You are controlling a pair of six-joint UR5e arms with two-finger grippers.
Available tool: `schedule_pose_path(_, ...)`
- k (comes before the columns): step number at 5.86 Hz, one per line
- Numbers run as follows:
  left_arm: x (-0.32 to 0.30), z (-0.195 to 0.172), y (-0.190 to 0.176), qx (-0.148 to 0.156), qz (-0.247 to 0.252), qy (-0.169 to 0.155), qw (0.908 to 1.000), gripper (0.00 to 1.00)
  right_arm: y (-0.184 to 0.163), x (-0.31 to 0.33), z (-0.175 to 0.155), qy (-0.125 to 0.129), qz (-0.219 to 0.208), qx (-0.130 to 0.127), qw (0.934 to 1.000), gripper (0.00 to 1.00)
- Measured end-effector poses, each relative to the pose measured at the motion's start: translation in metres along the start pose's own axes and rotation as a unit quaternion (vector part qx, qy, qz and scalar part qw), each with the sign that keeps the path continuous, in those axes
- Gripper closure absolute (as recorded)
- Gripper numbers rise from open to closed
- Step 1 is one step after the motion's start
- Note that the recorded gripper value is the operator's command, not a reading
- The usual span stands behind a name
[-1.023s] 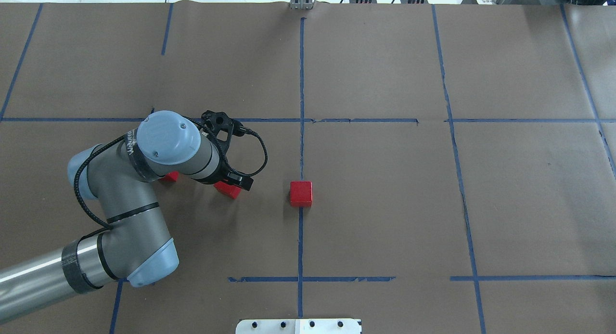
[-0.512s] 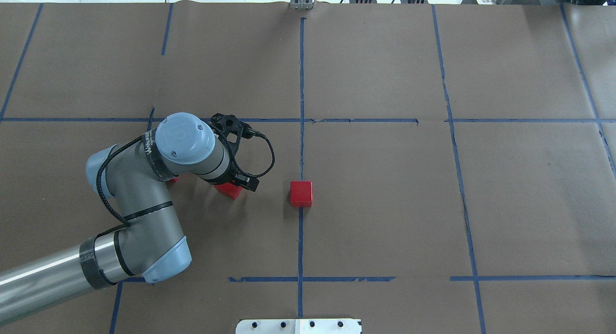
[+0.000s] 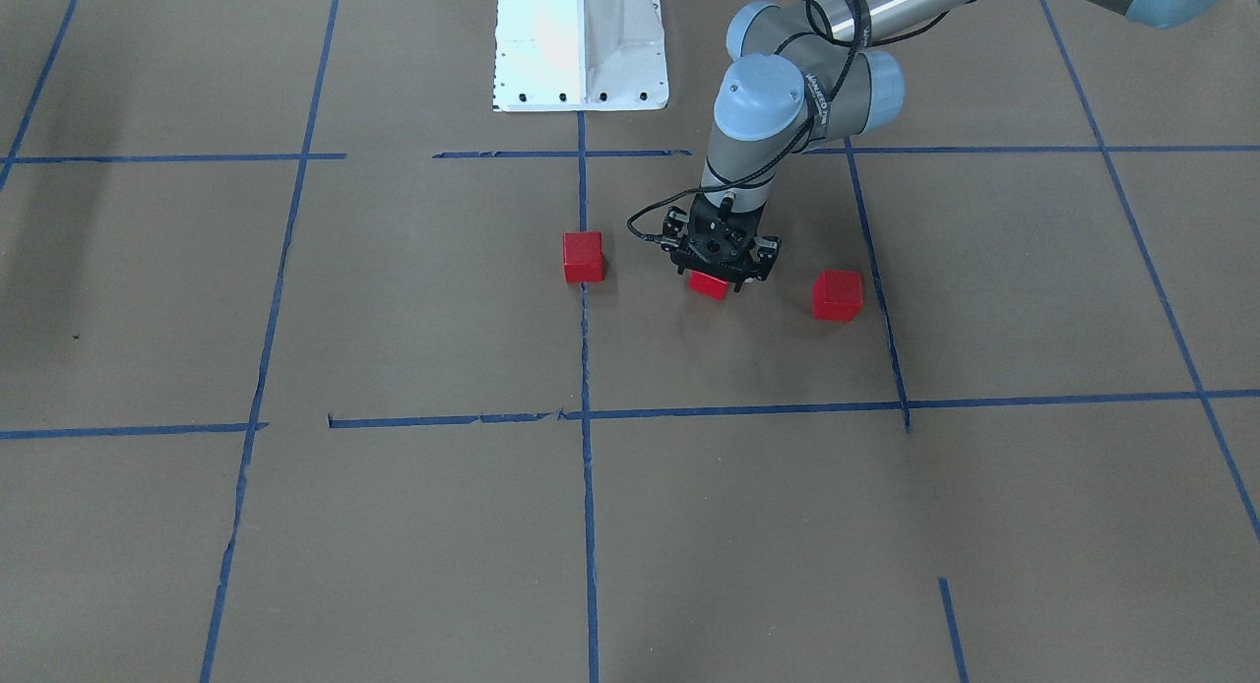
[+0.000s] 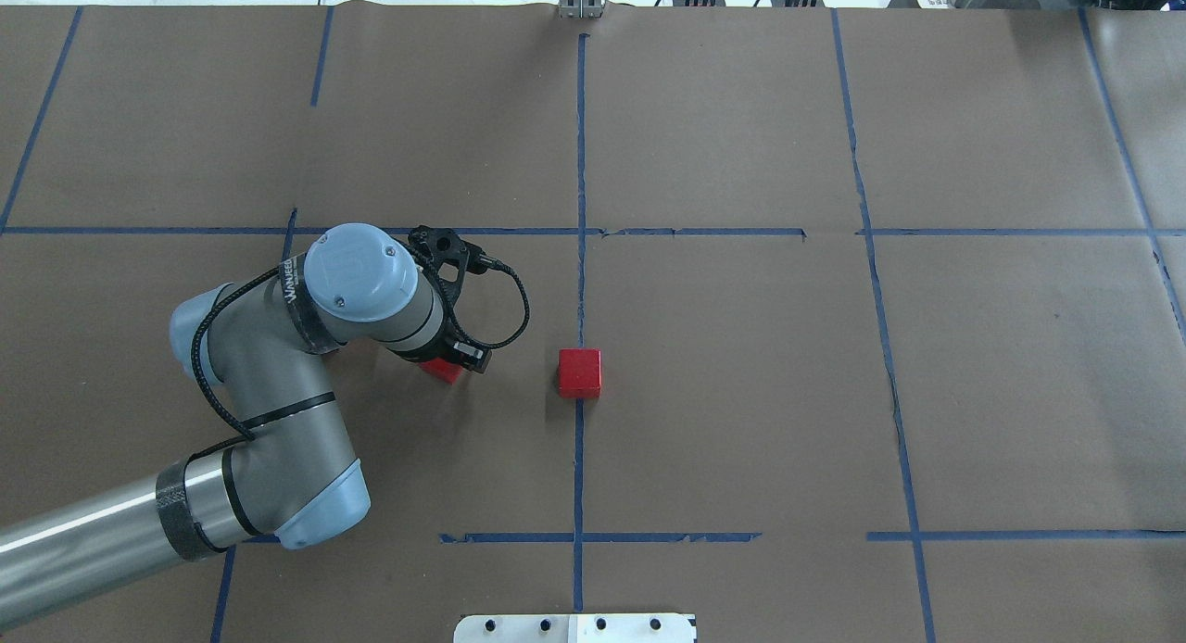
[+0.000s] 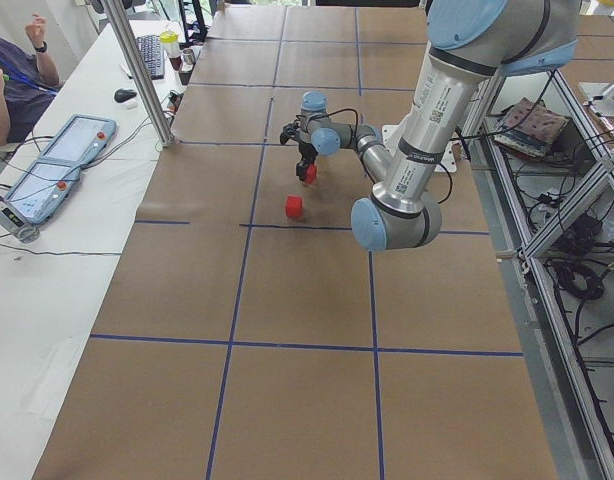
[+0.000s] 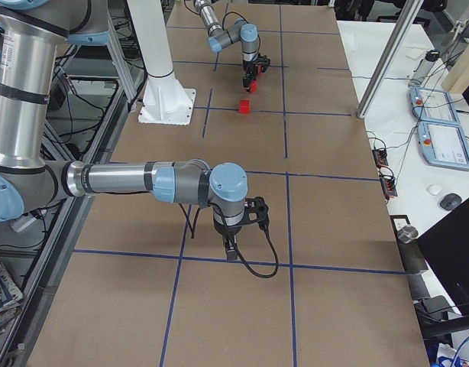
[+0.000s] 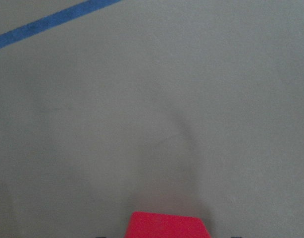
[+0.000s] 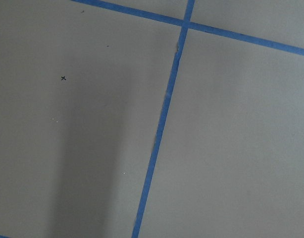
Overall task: Form red blocks into L shape at center
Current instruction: 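Carry the cube with the left gripper and lower it beyond the center cube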
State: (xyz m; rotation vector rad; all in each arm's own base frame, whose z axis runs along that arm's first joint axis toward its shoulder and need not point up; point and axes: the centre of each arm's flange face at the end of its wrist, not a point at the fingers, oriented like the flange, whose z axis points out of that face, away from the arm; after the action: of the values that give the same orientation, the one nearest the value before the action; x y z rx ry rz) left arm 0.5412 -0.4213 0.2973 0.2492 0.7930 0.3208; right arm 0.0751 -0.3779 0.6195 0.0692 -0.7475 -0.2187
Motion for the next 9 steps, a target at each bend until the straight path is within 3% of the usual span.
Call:
schedule_pose_path(1, 0.003, -0.006, -0.005, -0.005, -0.005, -0.008, 0.9999, 0.87, 0.0, 0.0, 0.0, 0.0, 0.0, 0.0, 1.0, 0.0)
schedule_pose_path(4, 0.021, -0.048, -0.047, -0.016, -0.08, -0.046, 0.9956, 0.88, 0.0, 0.0, 0.0, 0.0, 0.001, 0.001, 1.0, 0.0)
schedule_pose_path(6, 0.059, -0.048, -0.087, 0.003, -0.158, -0.03, 0.987, 0.88, 0.0, 0.0, 0.0, 0.0, 0.001, 0.0, 1.0, 0.0)
schedule_pose_path(9, 0.094, -0.019, -0.12, 0.012, -0.198, -0.011, 0.9801, 0.84, -0.001, -0.001, -0.001, 0.0, 0.0, 0.001, 1.0, 0.0)
